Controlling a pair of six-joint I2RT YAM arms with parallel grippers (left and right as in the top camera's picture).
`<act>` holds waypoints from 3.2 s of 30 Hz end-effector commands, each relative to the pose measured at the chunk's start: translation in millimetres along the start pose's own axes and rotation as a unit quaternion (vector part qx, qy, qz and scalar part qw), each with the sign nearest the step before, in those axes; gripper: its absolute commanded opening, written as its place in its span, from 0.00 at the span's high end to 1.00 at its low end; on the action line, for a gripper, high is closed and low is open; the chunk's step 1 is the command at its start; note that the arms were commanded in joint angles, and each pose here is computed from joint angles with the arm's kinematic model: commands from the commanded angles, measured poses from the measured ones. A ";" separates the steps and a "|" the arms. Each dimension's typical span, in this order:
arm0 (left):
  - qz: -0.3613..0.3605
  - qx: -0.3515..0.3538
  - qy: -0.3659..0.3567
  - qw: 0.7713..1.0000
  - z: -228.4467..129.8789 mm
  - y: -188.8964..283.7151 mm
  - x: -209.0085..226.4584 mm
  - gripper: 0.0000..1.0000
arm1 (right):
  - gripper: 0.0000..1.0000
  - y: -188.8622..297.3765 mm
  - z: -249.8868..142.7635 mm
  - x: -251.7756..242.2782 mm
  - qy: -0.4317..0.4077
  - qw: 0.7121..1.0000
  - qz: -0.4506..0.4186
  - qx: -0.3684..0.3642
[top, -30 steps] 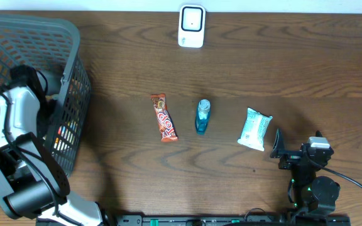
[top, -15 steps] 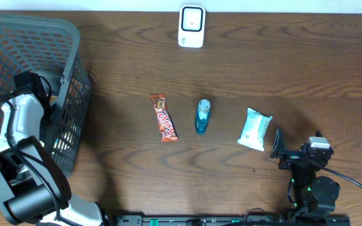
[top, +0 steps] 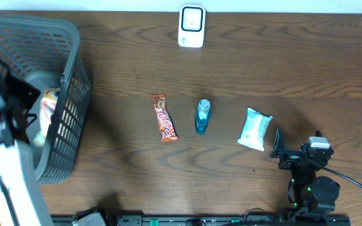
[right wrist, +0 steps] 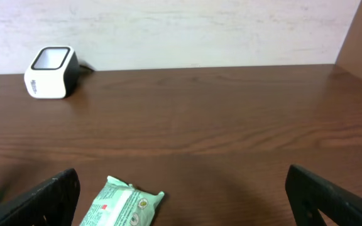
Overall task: Scan the item barcode
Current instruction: 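Reach the left gripper back into the basket toward the yellow snack bag, then lift the yellow snack bag out and place it left of the chocolate bar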
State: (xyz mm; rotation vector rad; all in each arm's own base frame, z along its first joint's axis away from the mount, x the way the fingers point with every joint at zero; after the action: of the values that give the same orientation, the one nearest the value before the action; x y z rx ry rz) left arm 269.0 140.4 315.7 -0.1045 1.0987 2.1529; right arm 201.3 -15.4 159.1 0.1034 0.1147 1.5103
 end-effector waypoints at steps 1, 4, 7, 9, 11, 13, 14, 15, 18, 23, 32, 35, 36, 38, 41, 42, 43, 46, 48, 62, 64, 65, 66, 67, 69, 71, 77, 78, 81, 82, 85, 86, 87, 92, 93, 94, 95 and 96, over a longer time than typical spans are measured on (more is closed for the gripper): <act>-0.030 -0.052 0.027 0.998 10.7 35.5 -0.6 0.93 | 0.01 0.0 -0.4 1.8 0.006 1.000 0.005 -0.001; -0.034 -0.085 0.031 0.995 16.1 53.4 2.3 0.83 | 0.01 0.0 -0.5 1.8 0.006 1.000 0.005 -0.001; 0.004 -0.104 0.033 0.994 19.7 54.8 13.3 0.31 | 0.01 0.0 -0.5 1.8 0.006 1.000 0.005 -0.001; 0.044 -0.103 0.032 0.993 19.6 46.6 22.8 0.03 | 0.01 0.0 -0.5 1.8 0.006 1.000 0.005 -0.001; 0.078 -0.083 0.026 0.993 15.4 32.1 29.0 0.02 | 0.01 0.0 -0.4 1.8 0.006 1.000 0.005 -0.001; 0.103 -0.045 0.005 0.994 7.0 11.1 32.3 0.02 | 0.01 0.0 -0.4 1.8 0.006 1.000 0.005 -0.001; 0.117 -0.021 -0.010 0.993 1.3 -1.3 34.2 0.02 | 0.01 0.0 -0.5 1.8 0.006 1.000 0.005 -0.001; 0.128 0.004 -0.024 0.991 -4.5 -13.6 35.6 0.02 | 0.01 0.0 -0.5 1.8 0.006 1.000 0.005 -0.001; 0.148 0.089 -0.076 0.982 -25.4 -54.6 38.6 0.02 | 0.01 0.0 -0.5 1.8 0.006 1.000 0.005 -0.001; 0.180 0.214 -0.126 0.952 -65.1 -116.3 51.8 0.02 | 0.01 0.0 -0.4 1.8 0.006 1.000 0.005 -0.001; 0.139 0.354 -0.165 0.910 -122.4 -173.5 58.2 0.02 | 0.01 0.0 -0.4 1.8 0.006 1.000 0.005 -0.001; 0.143 0.371 -0.163 0.903 -135.7 -183.5 65.0 0.02 | 0.01 0.0 -0.5 1.8 0.006 1.000 0.005 -0.001; 0.146 0.377 -0.163 0.900 -141.4 -186.9 68.5 0.02 | 0.01 0.0 -0.4 1.8 0.006 1.000 0.005 -0.001; 0.151 0.388 -0.162 0.894 -152.8 -192.2 75.6 0.02 | 0.01 0.0 -0.4 1.8 0.006 1.000 0.005 -0.001; 0.159 0.403 -0.162 0.887 -168.7 -197.3 86.1 0.52 | 0.01 0.0 -0.4 1.8 0.006 1.000 0.005 -0.001; 0.160 0.405 -0.162 0.885 -172.9 -197.8 88.9 0.71 | 0.01 0.0 -0.4 1.8 0.006 1.000 0.005 -0.001; 0.160 0.406 -0.162 0.885 -174.4 -198.2 89.9 0.87 | 0.01 0.0 -0.4 1.8 0.006 1.000 0.005 -0.001; 0.159 0.402 -0.162 0.887 -172.5 -196.6 88.9 0.92 | 0.01 0.0 -0.4 1.8 0.006 1.000 0.005 -0.001; 0.154 0.393 -0.162 0.892 -166.7 -193.5 85.6 0.93 | 0.01 0.0 -0.4 1.8 0.006 1.000 0.005 -0.001; 0.021 0.049 -0.057 0.997 -9.2 -54.3 -0.5 0.93 | 0.01 0.0 -0.4 1.8 0.006 1.000 0.005 -0.001; -0.014 -0.008 -0.014 1.000 7.0 -20.0 -8.2 0.93 | 0.01 0.0 -0.4 1.8 0.006 1.000 0.005 -0.001; -0.035 -0.036 0.014 0.999 13.9 -0.1 -11.1 0.92 | 0.01 0.0 -0.4 1.8 0.006 1.000 0.005 -0.001; -0.056 -0.058 0.043 0.996 18.7 18.5 -13.3 0.92 | 0.01 0.0 -0.4 1.8 0.006 1.000 0.005 -0.001; -0.084 -0.075 0.075 0.991 21.8 37.5 -16.5 0.93 | 0.01 0.0 -0.4 1.8 0.006 1.000 0.005 -0.001; -0.159 -0.086 0.122 0.976 23.0 72.8 -28.0 0.93 | 0.01 0.0 -0.4 1.8 0.006 1.000 0.005 -0.001; -0.253 -0.075 0.126 0.956 18.6 106.8 -46.2 0.93 | 0.01 0.0 -0.4 1.8 0.006 1.000 0.005 -0.001; -0.429 0.034 0.012 0.902 -31.6 164.5 -86.2 0.93 | 0.01 0.0 -0.4 1.8 0.006 1.000 0.005 -0.001; -0.433 0.051 -0.014 0.900 -42.1 164.5 -87.5 0.92 | 0.01 0.0 -0.4 1.8 0.006 1.000 0.005 -0.001; -0.422 0.110 -0.095 0.895 -79.7 152.0 -86.6 0.93 | 0.01 0.0 -0.5 1.8 0.006 1.000 0.005 -0.001; -0.414 0.139 -0.120 0.892 -95.7 144.2 -85.5 0.92 | 0.01 0.0 -0.5 1.8 0.006 1.000 0.005 -0.001; -0.342 0.204 -0.142 0.906 -130.3 112.6 -74.9 0.93 | 0.01 0.0 -0.4 1.8 0.006 1.000 0.005 -0.001; -0.317 0.219 -0.150 0.911 -139.9 102.3 -71.2 0.93 | 0.01 0.0 -0.5 1.8 0.006 1.000 0.005 -0.001; -0.289 0.234 -0.160 0.914 -150.8 90.8 -67.2 0.93 | 0.01 0.0 -0.4 1.8 0.006 1.000 0.005 -0.001; -0.148 0.317 -0.137 0.927 -205.0 38.2 -52.9 0.92 | 0.01 0.0 -0.4 1.8 0.006 1.000 0.005 -0.001; -0.126 0.324 -0.131 0.928 -211.7 31.3 -50.5 0.92 | 0.01 0.0 -0.4 1.8 0.006 1.000 0.005 -0.001; -0.092 0.332 -0.124 0.931 -221.1 21.4 -46.9 0.93 | 0.01 0.0 -0.4 1.8 0.006 1.000 0.005 -0.001; -0.056 0.336 -0.119 0.933 -229.9 11.1 -43.0 0.93 | 0.01 0.0 -0.5 1.8 0.006 1.000 0.005 -0.001; -0.030 0.336 -0.118 0.934 -236.2 3.4 -40.6 0.93 | 0.01 0.0 -0.4 1.8 0.006 1.000 0.005 -0.001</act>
State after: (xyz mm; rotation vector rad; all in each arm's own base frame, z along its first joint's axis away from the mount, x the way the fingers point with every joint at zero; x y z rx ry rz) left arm 237.1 -65.1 205.4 0.3982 1.5247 1.3824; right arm 201.3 -15.4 159.1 0.1031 0.1144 1.5103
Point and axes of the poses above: each gripper's point midway between its finger pads, its own y axis back along the fingers, its own x axis along the line the jaws close on, z = x × y, the point moved 4 cm from there along y, back along the fingers, and after that the axes turned 2 degrees about y, right-handed, at the moved point
